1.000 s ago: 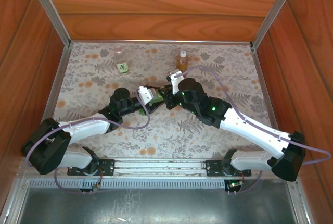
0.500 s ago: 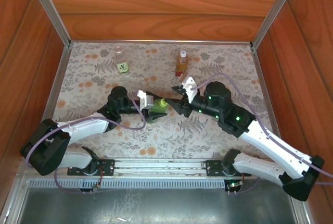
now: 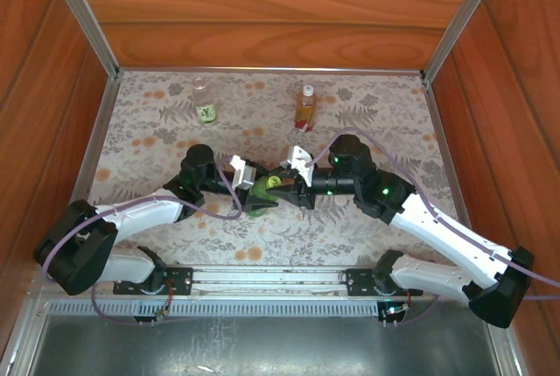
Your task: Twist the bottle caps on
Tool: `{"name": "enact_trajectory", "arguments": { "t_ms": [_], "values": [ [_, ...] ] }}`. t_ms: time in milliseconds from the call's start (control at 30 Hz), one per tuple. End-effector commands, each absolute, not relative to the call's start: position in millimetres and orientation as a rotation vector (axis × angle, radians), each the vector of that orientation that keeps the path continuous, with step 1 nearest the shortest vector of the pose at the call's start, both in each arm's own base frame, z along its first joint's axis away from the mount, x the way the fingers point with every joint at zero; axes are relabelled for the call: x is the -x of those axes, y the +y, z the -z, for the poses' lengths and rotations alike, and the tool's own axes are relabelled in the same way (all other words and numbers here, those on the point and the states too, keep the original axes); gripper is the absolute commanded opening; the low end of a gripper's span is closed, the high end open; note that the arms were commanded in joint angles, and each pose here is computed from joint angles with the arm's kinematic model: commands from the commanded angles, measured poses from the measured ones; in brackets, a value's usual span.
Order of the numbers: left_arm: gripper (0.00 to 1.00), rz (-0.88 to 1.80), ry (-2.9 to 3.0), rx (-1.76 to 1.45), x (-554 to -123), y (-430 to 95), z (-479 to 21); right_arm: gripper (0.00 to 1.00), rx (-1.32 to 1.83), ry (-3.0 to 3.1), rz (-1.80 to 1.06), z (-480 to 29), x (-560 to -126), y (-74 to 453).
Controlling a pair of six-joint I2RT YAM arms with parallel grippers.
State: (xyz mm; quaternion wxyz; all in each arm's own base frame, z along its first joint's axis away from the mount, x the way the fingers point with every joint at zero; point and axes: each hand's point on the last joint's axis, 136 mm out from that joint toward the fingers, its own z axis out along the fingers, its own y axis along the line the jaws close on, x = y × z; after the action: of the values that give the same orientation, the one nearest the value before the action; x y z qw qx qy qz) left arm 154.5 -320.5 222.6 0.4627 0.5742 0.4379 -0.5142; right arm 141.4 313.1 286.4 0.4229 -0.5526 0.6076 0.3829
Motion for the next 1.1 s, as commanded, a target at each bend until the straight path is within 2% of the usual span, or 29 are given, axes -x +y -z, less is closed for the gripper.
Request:
{"name": "enact_trajectory", "arguments": {
  "t_ms": [0, 100, 200, 300, 467, 667, 733, 867, 1067],
  "values": [
    [0.62, 1.255, 0.997, -1.422, -149.9, -320.3, -240.2, 0.38, 1.388, 1.487, -0.968, -295.9, -140.2, 312.4],
    [0.61, 1.232, 1.022, -1.407, -155.0, -321.2, -235.5, 0.29, 1.368, 1.485, -0.970, -298.0, -141.4, 312.0],
    [0.62, 1.169, 1.055, -1.368, -166.9, -322.9, -233.7, 0.26, 1.314, 1.506, -0.967, -298.9, -148.0, 313.1],
    [0.62, 1.015, 1.118, -1.278, -193.4, -323.0, -233.2, 0.27, 1.102, 1.621, -0.924, -300.1, -176.1, 310.9],
    [0.61, 0.808, 1.169, -1.178, -223.4, -323.3, -235.0, 0.20, 0.743, 1.831, -0.833, -289.4, -212.4, 292.3],
    [0.63, 0.830, 1.160, -1.206, -217.5, -324.1, -230.2, 0.19, 0.771, 1.848, -0.785, -281.7, -211.1, 287.9],
    [0.71, 0.841, 1.154, -1.226, -212.2, -323.5, -225.8, 0.19, 0.782, 1.845, -0.763, -282.3, -213.0, 287.6],
    [1.00, 0.868, 1.170, -1.223, -205.3, -318.9, -221.4, 0.18, 0.775, 1.890, -0.648, -275.9, -223.9, 279.4],
    [1.00, 0.776, 1.320, -1.056, -215.3, -289.7, -206.3, 0.18, 0.744, 1.935, -0.426, -270.0, -255.6, 267.8]
  ]
}}
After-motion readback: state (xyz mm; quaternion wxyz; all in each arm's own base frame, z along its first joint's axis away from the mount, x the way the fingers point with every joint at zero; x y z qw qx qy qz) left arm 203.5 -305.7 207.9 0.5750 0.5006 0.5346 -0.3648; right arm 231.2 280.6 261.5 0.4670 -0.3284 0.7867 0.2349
